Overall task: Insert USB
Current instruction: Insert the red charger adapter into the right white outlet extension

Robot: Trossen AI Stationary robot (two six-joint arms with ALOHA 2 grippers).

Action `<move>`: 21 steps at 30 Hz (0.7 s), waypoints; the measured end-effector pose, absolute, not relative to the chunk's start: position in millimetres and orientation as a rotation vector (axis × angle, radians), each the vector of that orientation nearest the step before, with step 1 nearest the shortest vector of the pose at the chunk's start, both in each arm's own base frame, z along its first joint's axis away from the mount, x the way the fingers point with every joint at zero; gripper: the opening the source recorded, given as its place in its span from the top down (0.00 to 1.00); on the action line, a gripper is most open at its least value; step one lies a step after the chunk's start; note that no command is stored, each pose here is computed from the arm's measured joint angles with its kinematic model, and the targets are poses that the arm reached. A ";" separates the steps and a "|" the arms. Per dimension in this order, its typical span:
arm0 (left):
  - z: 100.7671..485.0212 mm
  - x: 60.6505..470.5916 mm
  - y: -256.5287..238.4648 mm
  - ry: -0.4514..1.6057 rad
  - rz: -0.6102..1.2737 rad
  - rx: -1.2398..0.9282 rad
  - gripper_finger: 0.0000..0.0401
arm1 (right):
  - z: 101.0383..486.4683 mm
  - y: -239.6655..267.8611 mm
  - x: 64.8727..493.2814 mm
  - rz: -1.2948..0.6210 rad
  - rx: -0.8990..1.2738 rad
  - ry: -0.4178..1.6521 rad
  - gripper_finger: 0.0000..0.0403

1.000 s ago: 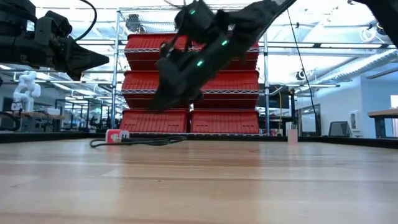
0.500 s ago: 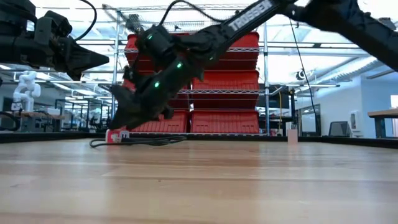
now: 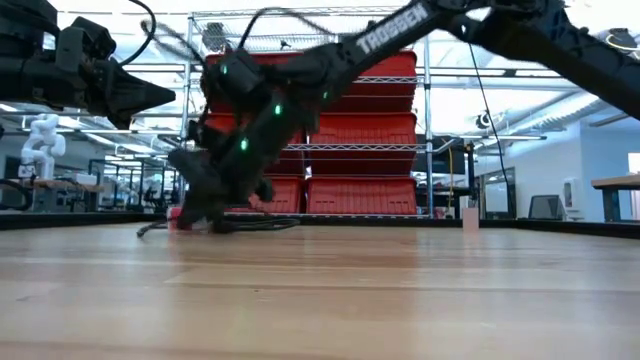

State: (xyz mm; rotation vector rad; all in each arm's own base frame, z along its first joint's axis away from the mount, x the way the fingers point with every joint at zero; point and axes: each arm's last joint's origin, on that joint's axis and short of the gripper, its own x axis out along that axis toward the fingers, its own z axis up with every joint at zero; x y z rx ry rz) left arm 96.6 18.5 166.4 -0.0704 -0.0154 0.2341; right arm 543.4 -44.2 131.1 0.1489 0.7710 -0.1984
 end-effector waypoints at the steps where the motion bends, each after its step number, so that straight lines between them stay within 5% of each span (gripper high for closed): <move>1: 166.2 96.7 18.5 -0.015 0.234 -0.070 1.00 | 139.3 -42.1 541.5 -0.185 0.137 0.776 0.71; 13: 166.2 96.7 18.4 -0.015 0.234 -0.070 1.00 | 239.9 -28.0 472.4 -0.114 -0.036 1.111 0.71; 21: 166.3 96.7 18.5 -0.015 0.234 -0.070 1.00 | 229.8 -41.8 414.9 -0.227 -0.052 1.464 0.71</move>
